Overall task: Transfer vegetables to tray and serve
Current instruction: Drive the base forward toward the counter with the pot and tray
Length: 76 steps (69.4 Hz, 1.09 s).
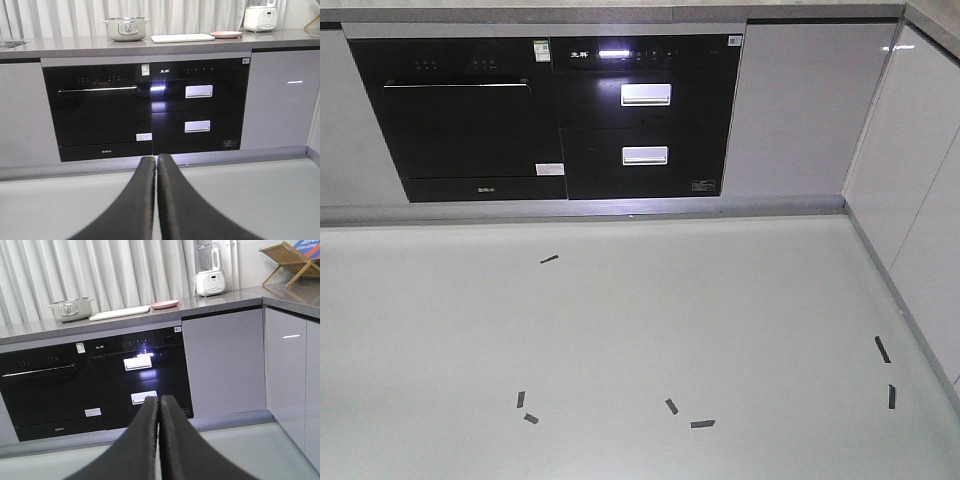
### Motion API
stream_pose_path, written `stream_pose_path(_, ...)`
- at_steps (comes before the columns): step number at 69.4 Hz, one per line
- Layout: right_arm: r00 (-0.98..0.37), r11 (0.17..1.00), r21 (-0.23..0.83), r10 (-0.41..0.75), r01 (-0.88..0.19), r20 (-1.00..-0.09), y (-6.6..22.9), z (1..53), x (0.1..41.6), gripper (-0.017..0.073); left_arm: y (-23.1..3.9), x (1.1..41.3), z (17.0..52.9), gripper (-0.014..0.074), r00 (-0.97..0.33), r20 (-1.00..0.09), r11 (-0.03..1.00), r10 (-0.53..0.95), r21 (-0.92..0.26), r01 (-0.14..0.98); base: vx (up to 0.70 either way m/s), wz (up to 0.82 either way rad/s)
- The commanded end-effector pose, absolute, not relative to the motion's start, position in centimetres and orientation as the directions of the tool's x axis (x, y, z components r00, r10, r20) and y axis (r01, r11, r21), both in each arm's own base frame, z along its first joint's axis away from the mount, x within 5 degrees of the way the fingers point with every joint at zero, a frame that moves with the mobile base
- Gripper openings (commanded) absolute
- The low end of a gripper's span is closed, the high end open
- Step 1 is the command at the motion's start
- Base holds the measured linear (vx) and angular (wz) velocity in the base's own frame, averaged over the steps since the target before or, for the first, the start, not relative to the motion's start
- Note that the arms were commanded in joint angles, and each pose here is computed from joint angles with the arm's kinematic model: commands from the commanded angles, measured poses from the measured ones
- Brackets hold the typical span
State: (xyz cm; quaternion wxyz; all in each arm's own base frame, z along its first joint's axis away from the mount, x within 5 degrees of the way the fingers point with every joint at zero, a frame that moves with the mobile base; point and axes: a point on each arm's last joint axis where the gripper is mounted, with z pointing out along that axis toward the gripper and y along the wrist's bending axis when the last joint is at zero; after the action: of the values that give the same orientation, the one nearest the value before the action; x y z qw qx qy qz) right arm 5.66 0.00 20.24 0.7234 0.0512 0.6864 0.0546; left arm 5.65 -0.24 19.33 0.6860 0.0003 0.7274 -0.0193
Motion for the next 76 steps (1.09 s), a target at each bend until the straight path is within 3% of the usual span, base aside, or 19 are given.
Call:
stream_pose_path(1, 0.119, 0.991, 0.136, 0.137, -0.019, -0.983, 0.03, 20.46, 5.62, -0.0003, -0.14, 5.67, 19.09, -0.0006, -0.005, -0.999, 0.999, -0.045, -0.045, 0.017, 0.00, 0.00)
stream_pose_path(76, 0.117, 0.991, 0.136, 0.137, -0.019, -0.984, 0.03, 20.44, 5.62, -0.0003, -0.14, 5.67, 19.09, -0.0006, -0.005, -0.999, 0.999, -0.045, -0.045, 0.017, 0.00, 0.00)
